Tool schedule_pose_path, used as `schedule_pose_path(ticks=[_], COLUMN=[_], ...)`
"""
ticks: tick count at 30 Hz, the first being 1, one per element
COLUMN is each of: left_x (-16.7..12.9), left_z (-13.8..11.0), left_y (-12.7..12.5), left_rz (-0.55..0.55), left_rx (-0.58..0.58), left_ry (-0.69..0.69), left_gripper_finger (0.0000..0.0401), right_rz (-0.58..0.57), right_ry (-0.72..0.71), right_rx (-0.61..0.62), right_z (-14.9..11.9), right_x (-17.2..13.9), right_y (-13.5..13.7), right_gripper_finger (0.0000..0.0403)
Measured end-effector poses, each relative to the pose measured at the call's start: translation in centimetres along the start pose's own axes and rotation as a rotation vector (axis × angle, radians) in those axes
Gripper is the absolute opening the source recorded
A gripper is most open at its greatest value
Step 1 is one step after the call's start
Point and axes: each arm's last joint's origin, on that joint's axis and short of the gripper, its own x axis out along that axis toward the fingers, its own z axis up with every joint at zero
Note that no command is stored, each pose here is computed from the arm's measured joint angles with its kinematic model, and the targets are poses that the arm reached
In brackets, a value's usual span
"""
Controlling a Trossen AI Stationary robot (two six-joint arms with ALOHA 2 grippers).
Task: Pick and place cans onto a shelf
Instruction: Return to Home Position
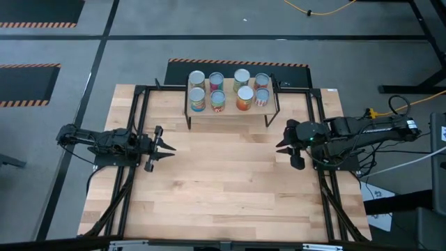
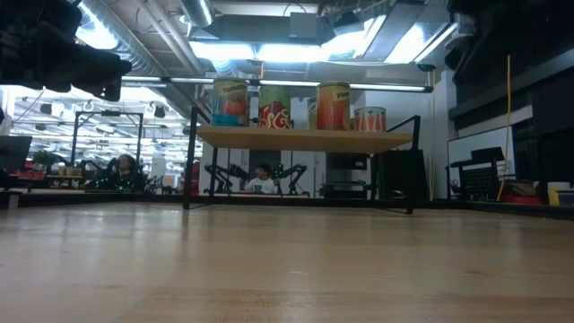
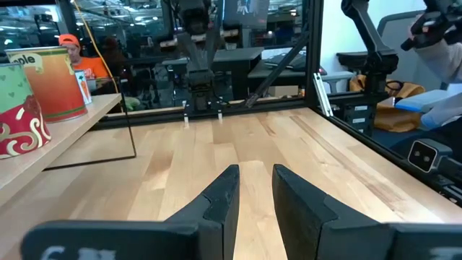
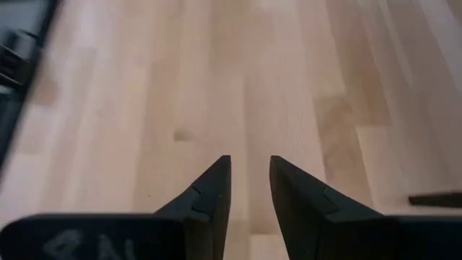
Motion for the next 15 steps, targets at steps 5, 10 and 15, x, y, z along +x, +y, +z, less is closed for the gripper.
schedule_pose_path(ticks=[5,10,15], left_x=[0.0,0.0,0.0], left_z=[0.0,0.0,0.0], left_y=[0.0,0.0,0.0], left_rz=[0.0,0.0,0.0], left_rx=[0.0,0.029,0.041], left_ry=[0.001,0.002,0.002], left_gripper_finger=[0.0078,0.0078,0.0078], right_rz=[0.095,0.111,0.124], right_ry=[-0.12,-0.269,-0.404], right_rx=[-0.012,-0.038,-0.063], right_z=[0.9,0.1,-1.7], right_x=[-3.0,-6.6,-8.7], right_y=[0.3,0.1,-0.3], right_gripper_finger=[0.0101,0.0101,0.0101])
